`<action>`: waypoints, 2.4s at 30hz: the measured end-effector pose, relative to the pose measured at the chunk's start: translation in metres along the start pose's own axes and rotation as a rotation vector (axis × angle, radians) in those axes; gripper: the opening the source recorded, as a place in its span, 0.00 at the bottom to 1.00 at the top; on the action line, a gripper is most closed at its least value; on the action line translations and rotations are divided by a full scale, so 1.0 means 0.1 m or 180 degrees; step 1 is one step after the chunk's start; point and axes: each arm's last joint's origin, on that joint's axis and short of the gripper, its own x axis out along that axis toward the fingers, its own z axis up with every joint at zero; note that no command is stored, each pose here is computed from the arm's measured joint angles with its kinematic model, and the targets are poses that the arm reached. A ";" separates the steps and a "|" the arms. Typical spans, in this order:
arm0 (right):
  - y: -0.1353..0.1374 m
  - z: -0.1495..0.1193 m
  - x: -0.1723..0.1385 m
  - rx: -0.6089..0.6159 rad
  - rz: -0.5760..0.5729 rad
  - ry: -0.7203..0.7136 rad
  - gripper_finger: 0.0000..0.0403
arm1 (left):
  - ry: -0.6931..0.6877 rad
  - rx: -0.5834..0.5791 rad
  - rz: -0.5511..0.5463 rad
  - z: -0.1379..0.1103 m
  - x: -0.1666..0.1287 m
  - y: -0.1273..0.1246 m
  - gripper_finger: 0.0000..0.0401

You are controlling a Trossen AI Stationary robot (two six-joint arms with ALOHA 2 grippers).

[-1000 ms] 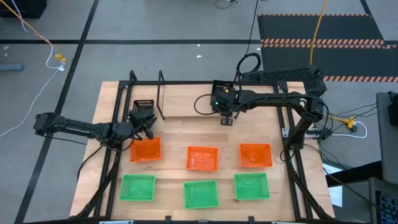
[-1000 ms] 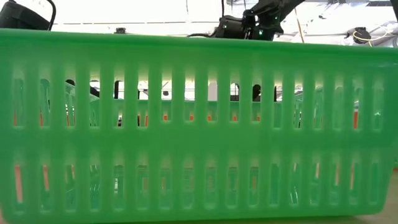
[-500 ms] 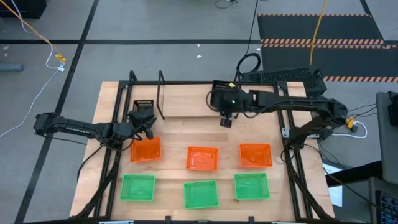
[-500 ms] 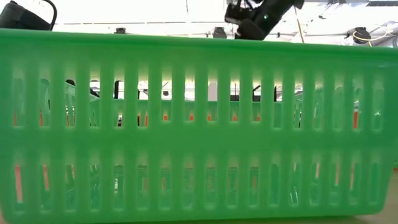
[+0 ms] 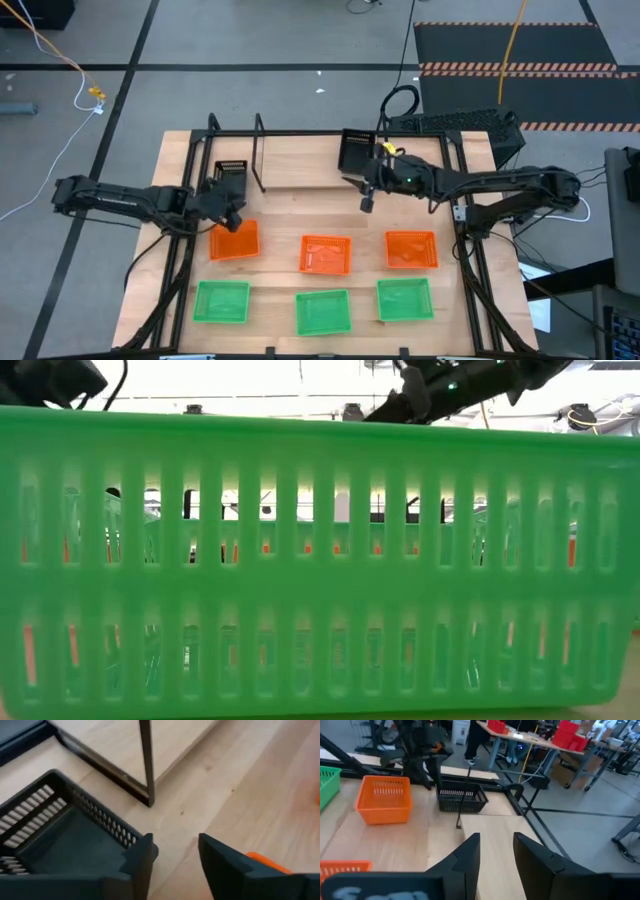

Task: Stack baskets on shelf by color
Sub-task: Stack the black bin on the black bins on the shelf

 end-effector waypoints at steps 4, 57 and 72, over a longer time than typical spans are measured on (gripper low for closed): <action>-0.02 0.07 -0.13 0.0001 0.0006 -0.0038 0.28 | 0.0150 0.0203 0.0113 0.09 0.04 -0.08 0.51; 1.25 0.14 2.58 -0.0164 0.0650 -0.0361 0.28 | 0.0668 -0.0024 0.1193 0.97 -0.71 -0.16 0.58; 1.74 -0.25 3.16 -0.1294 -0.0217 -0.0011 0.28 | 0.0640 -0.0058 0.1227 0.96 -0.72 -0.16 0.58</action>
